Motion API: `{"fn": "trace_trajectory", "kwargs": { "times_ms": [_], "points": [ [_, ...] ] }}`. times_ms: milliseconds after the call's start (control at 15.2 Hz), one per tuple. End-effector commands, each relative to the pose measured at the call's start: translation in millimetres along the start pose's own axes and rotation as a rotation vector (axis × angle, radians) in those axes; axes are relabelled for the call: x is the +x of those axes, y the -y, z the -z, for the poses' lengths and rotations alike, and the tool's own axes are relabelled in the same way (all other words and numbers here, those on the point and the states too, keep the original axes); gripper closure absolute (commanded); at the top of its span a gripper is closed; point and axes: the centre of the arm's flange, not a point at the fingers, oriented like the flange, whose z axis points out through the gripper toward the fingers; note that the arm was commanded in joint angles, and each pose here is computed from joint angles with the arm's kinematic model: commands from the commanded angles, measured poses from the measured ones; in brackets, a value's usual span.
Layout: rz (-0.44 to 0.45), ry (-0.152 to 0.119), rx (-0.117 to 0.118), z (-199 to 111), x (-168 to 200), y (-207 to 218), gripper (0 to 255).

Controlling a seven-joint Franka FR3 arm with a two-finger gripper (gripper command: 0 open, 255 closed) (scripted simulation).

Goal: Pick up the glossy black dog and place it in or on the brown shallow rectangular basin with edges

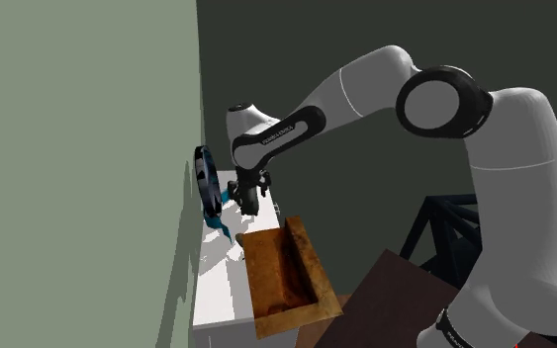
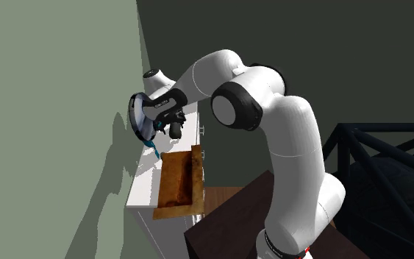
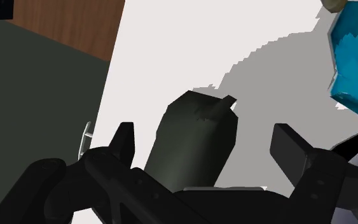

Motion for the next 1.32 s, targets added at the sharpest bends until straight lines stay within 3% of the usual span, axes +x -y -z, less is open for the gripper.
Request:
{"fn": "trace_trajectory", "kwargs": {
  "times_ms": [0, 330, 792, 858, 1254],
  "points": [
    [-0.001, -0.001, -0.001, -11.1, 2.0, 1.1, 0],
    [-0.001, -0.001, -0.001, -35.3, 2.0, 1.0, 0],
    [-0.001, -0.001, -0.001, -35.2, 2.0, 1.0, 0],
    [-0.001, -0.001, -0.001, -35.2, 2.0, 1.0, 255],
    [-0.001, -0.001, -0.001, -35.2, 1.9, 1.0, 255]
  ]
}}
